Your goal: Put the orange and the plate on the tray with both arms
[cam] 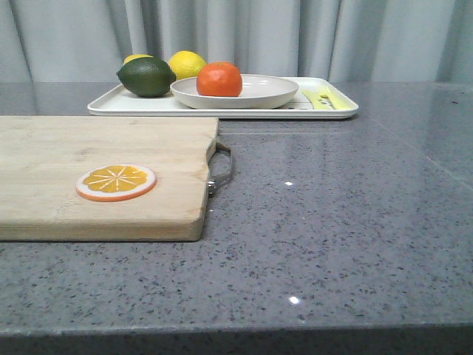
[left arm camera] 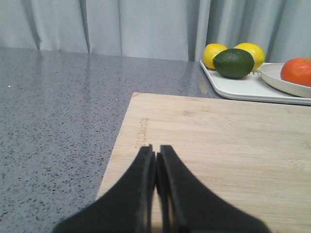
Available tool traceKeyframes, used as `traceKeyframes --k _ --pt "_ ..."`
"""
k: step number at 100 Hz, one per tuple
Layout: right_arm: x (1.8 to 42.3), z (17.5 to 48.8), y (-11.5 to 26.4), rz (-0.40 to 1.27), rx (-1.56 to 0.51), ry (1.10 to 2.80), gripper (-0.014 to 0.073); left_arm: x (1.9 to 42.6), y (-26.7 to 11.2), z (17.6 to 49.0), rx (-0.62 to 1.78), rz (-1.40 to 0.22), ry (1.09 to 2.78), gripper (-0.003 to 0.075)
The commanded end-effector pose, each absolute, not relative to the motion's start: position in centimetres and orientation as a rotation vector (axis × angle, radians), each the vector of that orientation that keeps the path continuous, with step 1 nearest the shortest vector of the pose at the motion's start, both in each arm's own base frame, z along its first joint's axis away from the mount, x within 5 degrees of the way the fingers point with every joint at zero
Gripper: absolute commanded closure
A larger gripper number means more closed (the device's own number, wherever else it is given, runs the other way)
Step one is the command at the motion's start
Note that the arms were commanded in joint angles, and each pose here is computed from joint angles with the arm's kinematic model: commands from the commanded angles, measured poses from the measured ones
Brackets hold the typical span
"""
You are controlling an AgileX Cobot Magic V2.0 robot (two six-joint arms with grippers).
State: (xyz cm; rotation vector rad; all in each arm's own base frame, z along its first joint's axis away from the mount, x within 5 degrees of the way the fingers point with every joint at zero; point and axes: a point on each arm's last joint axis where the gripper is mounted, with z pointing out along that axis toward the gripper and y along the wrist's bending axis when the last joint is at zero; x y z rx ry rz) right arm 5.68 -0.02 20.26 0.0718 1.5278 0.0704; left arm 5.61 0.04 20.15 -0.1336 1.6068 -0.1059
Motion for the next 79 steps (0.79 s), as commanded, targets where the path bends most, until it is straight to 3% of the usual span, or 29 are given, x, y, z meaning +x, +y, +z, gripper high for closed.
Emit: traceKeyframes --k 1,79 --pt "5.43 21.05 0.01 0.063 0.057 1.422 0.0662 5.47 0.10 20.22 -0.140 -0.111 1.523 0.0739" --pt "5.46 20.91 0.00 0.062 0.058 1.435 0.0662 5.47 0.10 20.22 -0.140 -0.111 1.523 0.0739"
